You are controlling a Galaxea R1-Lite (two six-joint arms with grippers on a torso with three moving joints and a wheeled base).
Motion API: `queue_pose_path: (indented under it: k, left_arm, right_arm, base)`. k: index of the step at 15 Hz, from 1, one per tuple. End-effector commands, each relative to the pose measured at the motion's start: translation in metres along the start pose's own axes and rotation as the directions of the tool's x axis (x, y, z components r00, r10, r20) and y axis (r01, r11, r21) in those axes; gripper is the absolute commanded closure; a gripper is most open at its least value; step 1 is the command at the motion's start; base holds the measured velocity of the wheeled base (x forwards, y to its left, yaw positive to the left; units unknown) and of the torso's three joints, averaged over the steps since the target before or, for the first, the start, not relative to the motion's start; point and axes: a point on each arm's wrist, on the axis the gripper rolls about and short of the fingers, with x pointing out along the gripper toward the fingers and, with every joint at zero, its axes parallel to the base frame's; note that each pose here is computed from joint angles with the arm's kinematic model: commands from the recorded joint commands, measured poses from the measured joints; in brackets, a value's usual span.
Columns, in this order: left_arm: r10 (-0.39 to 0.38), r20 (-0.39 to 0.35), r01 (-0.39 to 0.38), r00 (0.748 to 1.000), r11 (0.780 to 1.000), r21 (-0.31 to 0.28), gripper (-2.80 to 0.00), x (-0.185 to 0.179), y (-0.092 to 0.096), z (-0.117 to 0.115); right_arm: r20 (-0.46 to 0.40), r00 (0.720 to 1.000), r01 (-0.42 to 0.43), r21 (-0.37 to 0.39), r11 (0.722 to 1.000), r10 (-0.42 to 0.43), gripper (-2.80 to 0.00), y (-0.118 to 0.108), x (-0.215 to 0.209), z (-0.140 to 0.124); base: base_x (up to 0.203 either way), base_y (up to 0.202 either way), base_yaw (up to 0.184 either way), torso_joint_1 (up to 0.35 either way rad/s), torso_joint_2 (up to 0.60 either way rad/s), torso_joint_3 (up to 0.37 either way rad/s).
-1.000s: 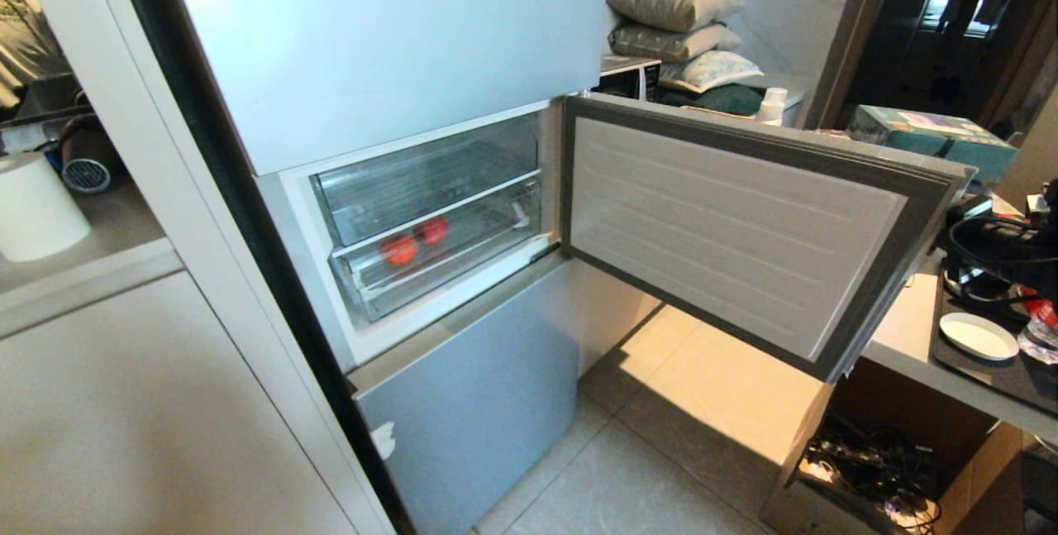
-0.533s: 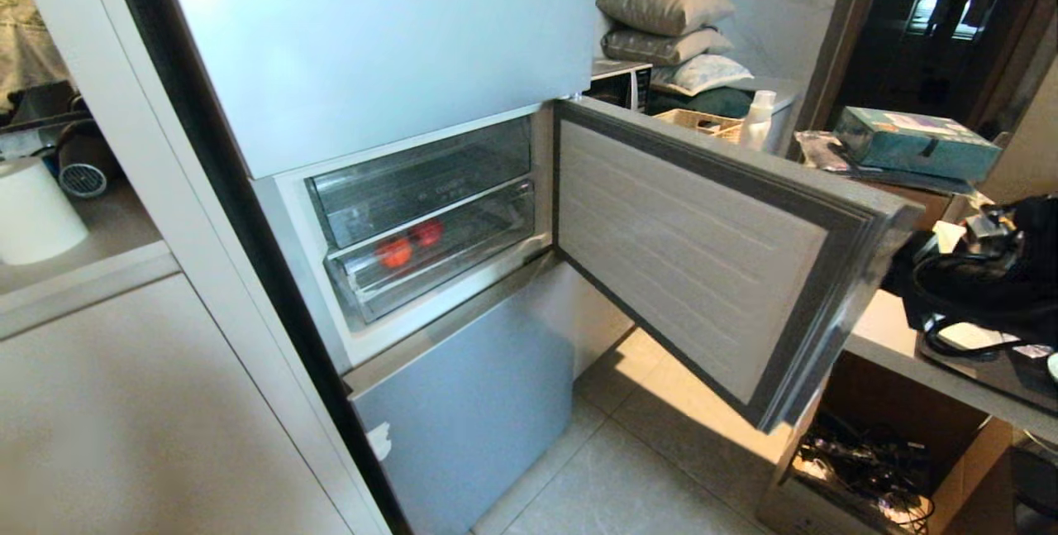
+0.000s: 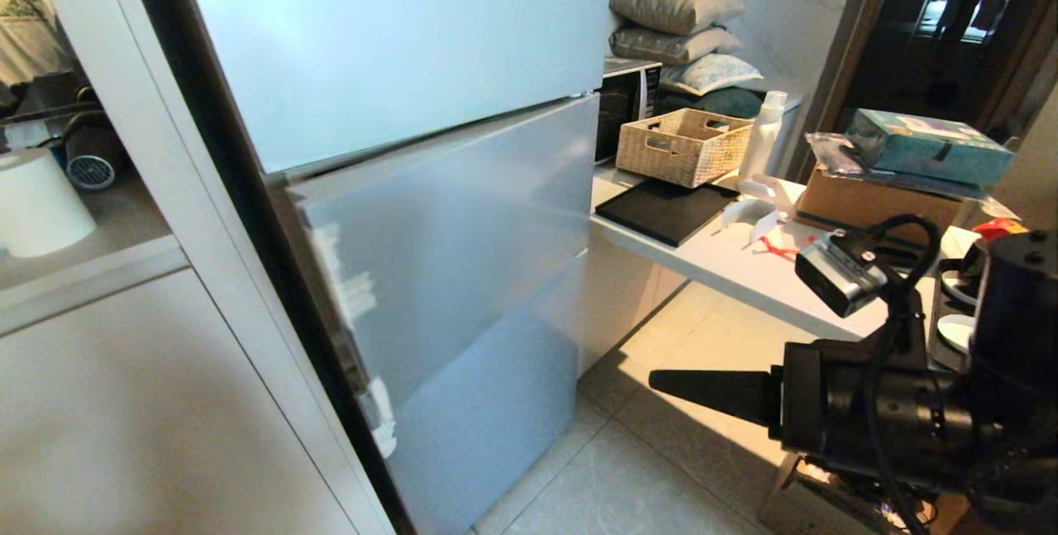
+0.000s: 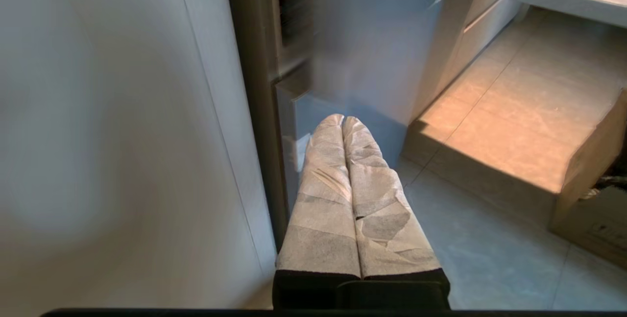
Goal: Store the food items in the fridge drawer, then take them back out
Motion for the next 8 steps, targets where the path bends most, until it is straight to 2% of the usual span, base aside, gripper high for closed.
queue_pose_path:
  k: [1, 2, 4, 6, 8]
  left_arm:
    - [0.0, 0.0, 0.0, 1.0, 1.0, 0.0, 0.0, 0.0, 0.0, 0.0]
    - [0.0, 0.0, 0.0, 1.0, 1.0, 0.0, 0.0, 0.0, 0.0, 0.0]
    - [0.0, 0.0, 0.0, 1.0, 1.0, 0.0, 0.0, 0.0, 0.0, 0.0]
    - [0.0, -0.002, 0.0, 1.0, 1.0, 0.0, 0.0, 0.0, 0.0, 0.0]
    - [0.0, 0.0, 0.0, 1.0, 1.0, 0.0, 0.0, 0.0, 0.0, 0.0]
  right_arm:
    - [0.06, 0.997, 0.057, -0.039, 0.998, -0.055, 0.0, 0.004, 0.004, 0.001]
    - [0.085, 0.991, 0.106, -0.037, 0.994, -0.103, 0.0, -0.006, 0.014, 0.007]
    - [0.166, 0.978, 0.132, -0.042, 0.99, -0.123, 0.0, -0.017, 0.025, 0.02]
    - [0.211, 0.964, 0.171, -0.041, 0.984, -0.159, 0.0, -0.021, 0.026, 0.02]
    - [0.264, 0.935, 0.262, -0.066, 0.963, -0.236, 0.0, -0.023, 0.016, 0.015]
  base:
    - [0.0, 0.0, 0.0, 0.0, 0.0, 0.0]
    - [0.0, 0.0, 0.0, 0.0, 0.0, 0.0]
    - [0.0, 0.0, 0.0, 0.0, 0.0, 0.0]
    - [0.0, 0.0, 0.0, 0.0, 0.0, 0.0]
    - [0.0, 0.0, 0.0, 0.0, 0.0, 0.0]
